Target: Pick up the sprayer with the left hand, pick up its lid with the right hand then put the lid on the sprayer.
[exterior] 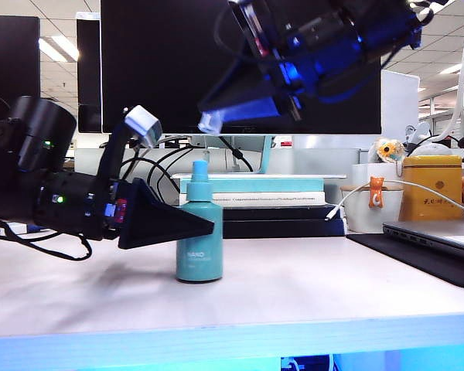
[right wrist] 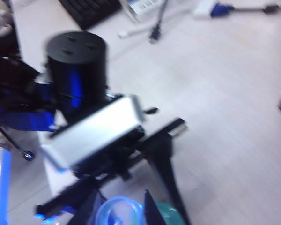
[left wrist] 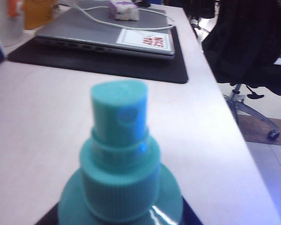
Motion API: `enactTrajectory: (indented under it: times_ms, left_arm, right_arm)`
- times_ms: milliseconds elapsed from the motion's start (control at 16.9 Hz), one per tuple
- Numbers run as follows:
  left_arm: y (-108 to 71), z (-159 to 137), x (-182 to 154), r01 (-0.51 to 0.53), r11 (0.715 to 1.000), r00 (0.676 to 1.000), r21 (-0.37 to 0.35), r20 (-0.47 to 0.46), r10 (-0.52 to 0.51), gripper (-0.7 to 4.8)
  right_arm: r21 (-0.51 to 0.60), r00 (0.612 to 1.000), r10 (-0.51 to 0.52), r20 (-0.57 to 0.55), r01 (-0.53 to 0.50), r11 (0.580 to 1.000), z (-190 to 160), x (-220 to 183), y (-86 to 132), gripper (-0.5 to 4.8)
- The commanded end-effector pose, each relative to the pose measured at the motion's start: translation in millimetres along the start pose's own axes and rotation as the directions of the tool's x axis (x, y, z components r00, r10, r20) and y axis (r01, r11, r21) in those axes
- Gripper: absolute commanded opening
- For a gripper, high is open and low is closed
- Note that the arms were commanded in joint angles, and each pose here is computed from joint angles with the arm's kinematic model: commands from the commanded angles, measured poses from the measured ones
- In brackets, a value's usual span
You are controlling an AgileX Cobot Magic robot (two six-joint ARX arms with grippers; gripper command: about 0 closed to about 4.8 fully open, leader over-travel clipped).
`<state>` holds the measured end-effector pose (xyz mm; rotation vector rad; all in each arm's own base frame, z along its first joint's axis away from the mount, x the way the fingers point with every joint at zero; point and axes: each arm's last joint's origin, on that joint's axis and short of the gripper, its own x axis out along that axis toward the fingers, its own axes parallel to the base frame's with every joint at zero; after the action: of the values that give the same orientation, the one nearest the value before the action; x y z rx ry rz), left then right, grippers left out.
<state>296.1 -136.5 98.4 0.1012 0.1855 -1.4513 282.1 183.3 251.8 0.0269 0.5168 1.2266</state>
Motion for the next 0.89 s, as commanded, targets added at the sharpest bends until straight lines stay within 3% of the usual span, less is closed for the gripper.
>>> enactTrajectory:
  times_ms: [59, 890]
  left_arm:
    - [-4.5, 1, 7, 0.047, 0.999, 0.999, -0.009, 0.002, -0.047, 2.32]
    - [-5.0, -1, 10, 0.063, 0.998, 0.998, -0.012, -0.002, -0.063, 2.32]
  right_arm:
    - [-0.062, 0.999, -0.032, -0.03, 0.03, 0.998, -2, 0, 1, 1.07]
    - [-0.047, 0.993, -0.04, -0.11, 0.035, 0.998, -17, 11, -7, 1.07]
